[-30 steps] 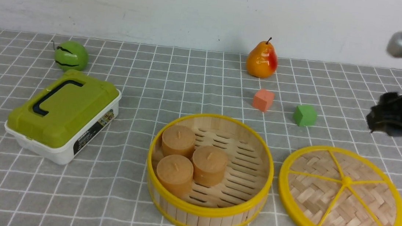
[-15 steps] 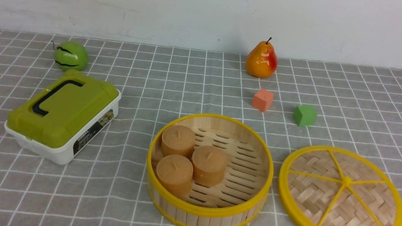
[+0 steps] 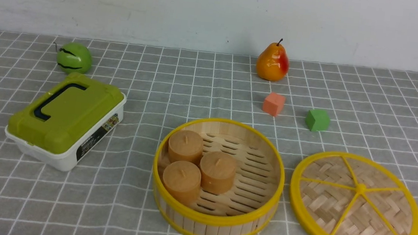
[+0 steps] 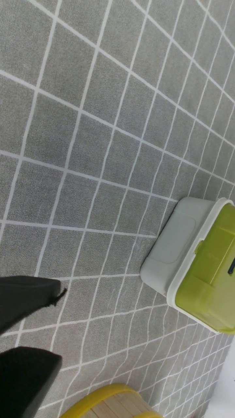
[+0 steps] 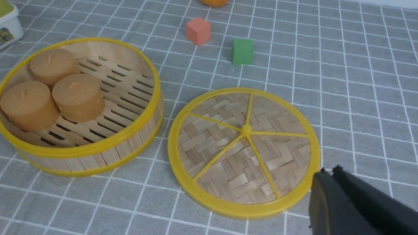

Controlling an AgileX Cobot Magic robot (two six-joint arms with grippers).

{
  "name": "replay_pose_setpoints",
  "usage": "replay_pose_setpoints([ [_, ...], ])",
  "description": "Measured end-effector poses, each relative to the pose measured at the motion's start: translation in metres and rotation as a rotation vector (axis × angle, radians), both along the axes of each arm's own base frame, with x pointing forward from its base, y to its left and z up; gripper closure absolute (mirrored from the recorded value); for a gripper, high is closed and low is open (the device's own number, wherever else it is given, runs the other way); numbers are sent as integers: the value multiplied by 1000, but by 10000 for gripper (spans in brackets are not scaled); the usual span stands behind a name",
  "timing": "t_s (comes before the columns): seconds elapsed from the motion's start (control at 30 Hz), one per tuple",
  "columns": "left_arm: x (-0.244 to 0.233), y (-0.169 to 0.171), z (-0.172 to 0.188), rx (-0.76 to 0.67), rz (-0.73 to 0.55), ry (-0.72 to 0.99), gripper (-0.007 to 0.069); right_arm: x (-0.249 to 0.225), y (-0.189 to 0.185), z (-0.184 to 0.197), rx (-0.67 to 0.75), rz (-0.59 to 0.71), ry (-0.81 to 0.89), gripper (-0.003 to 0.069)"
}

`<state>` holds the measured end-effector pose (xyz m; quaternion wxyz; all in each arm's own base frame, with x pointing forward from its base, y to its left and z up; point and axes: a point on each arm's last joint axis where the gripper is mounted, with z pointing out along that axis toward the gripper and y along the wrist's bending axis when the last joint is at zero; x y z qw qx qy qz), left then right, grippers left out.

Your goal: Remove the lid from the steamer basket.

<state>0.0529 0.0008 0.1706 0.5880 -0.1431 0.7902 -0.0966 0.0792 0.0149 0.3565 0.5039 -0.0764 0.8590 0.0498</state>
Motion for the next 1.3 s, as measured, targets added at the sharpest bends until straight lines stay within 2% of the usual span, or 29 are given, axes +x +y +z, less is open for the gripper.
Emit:
replay_pose_setpoints([
  [0.13, 0, 0, 0, 0, 0, 0, 386, -4, -2, -3, -24, -7, 21, 671],
  [0.23, 0, 0, 0, 0, 0, 0, 386, -4, -1, -15, 1, -6, -45, 667],
  [0.43, 0, 0, 0, 0, 0, 0, 386, -8, -5, -82, 55, -53, -285, 664],
  [0.47, 0, 0, 0, 0, 0, 0, 386, -10, -7, -106, 81, -92, -329, 663],
  [0.5, 0, 0, 0, 0, 0, 0, 386, -11, -8, -112, 89, -104, -339, 663],
  [0.53, 0, 0, 0, 0, 0, 0, 386, -14, -11, -142, 129, -160, -363, 663],
  [0.63, 0, 0, 0, 0, 0, 0, 386, -20, -14, -167, 185, -223, -361, 661],
  [0.93, 0, 0, 0, 0, 0, 0, 386, -25, -14, -180, 182, -239, -245, 652],
  [1.3, 0, 0, 0, 0, 0, 0, 386, -27, -14, -183, 168, -242, -184, 640],
])
